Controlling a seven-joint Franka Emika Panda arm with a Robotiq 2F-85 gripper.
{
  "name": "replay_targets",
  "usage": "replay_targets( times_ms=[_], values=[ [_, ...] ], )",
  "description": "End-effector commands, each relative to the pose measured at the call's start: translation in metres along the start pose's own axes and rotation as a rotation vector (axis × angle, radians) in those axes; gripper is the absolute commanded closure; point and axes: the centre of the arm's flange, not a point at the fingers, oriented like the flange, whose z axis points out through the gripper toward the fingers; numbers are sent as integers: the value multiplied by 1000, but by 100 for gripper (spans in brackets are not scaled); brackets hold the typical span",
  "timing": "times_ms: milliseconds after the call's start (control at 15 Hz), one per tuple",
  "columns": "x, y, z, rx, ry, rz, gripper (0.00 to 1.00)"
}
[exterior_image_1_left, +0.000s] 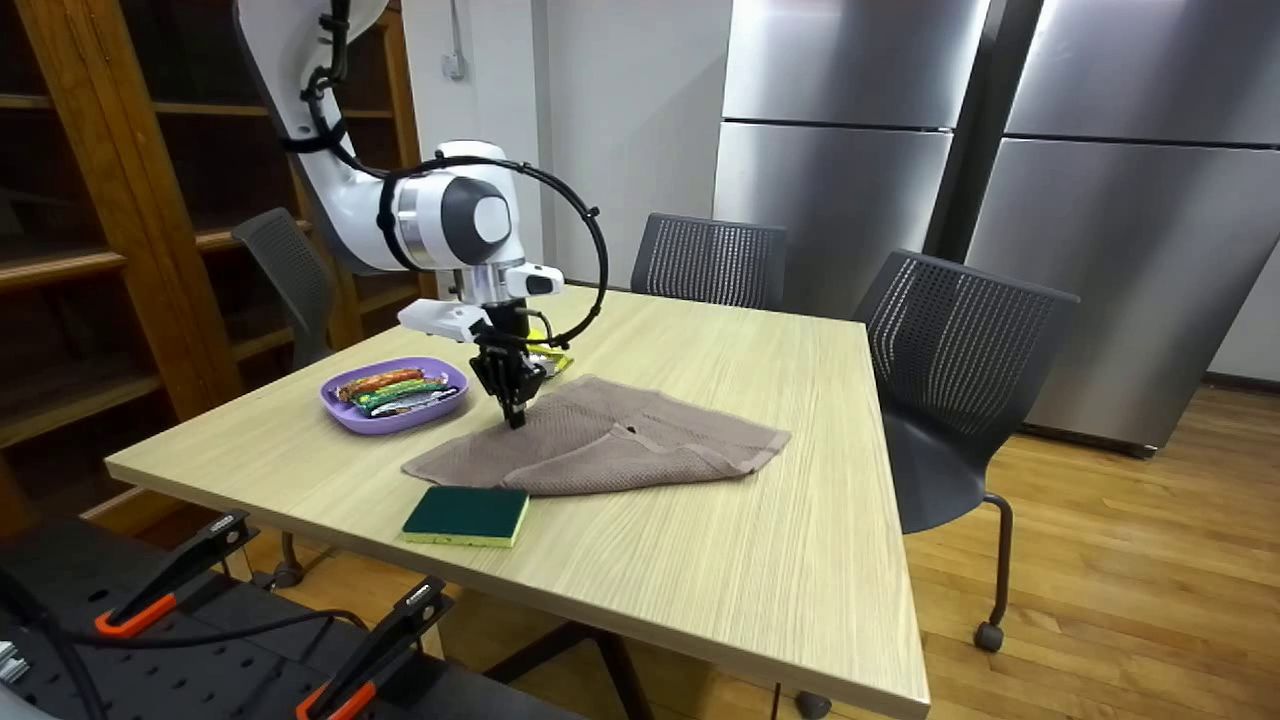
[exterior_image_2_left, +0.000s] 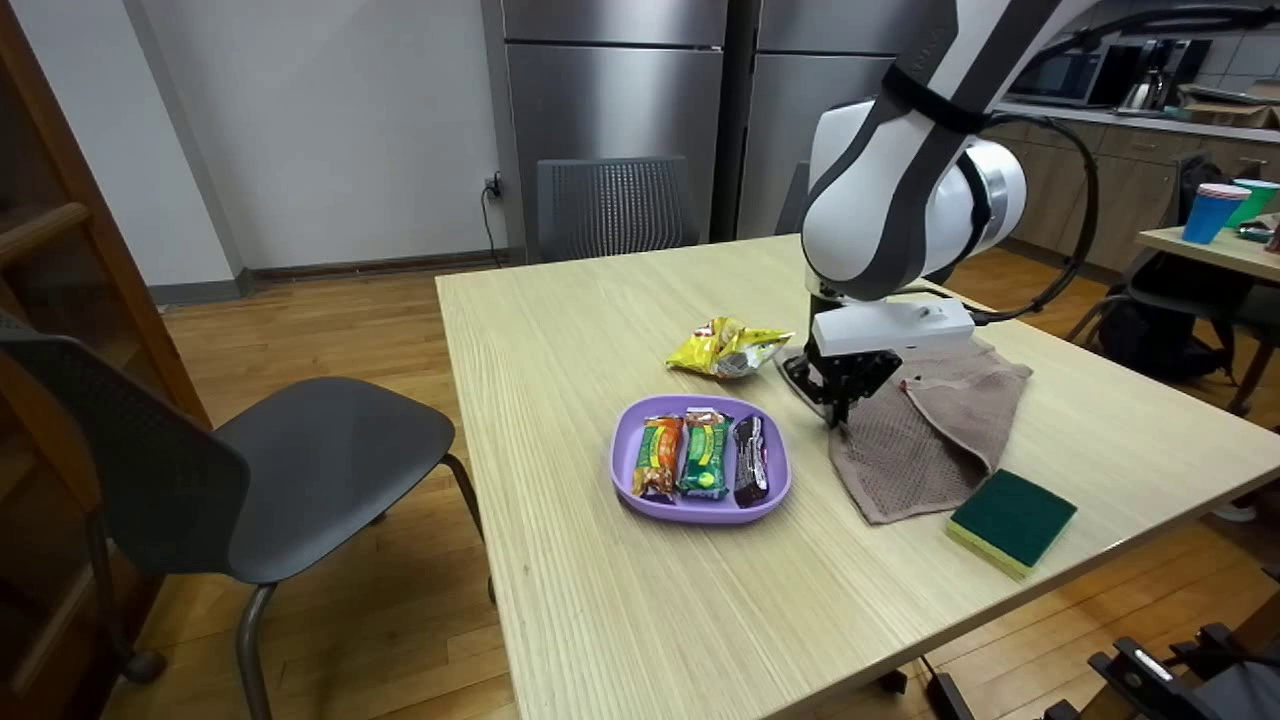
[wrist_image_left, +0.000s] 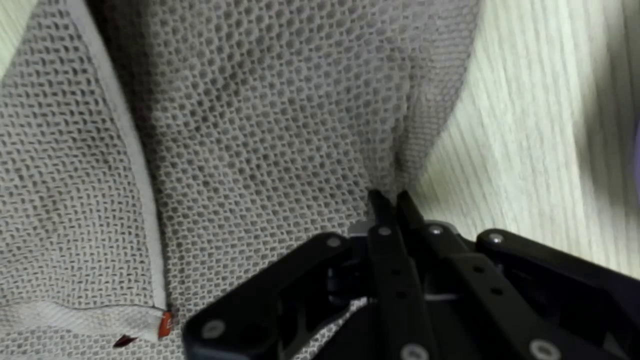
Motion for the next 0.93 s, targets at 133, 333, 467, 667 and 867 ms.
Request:
replay_targets(
  times_ms=[133, 333, 467, 667, 867],
  values=[
    [-21, -12, -17, 2, 12, -51, 99],
    [-23, -16, -23, 15, 17, -59, 99],
    [-23, -18, -27, 25, 20, -64, 99],
    [-23, -20, -34, 38, 32, -67, 99],
    [-24, -21, -42, 56, 53, -68, 99]
  ],
)
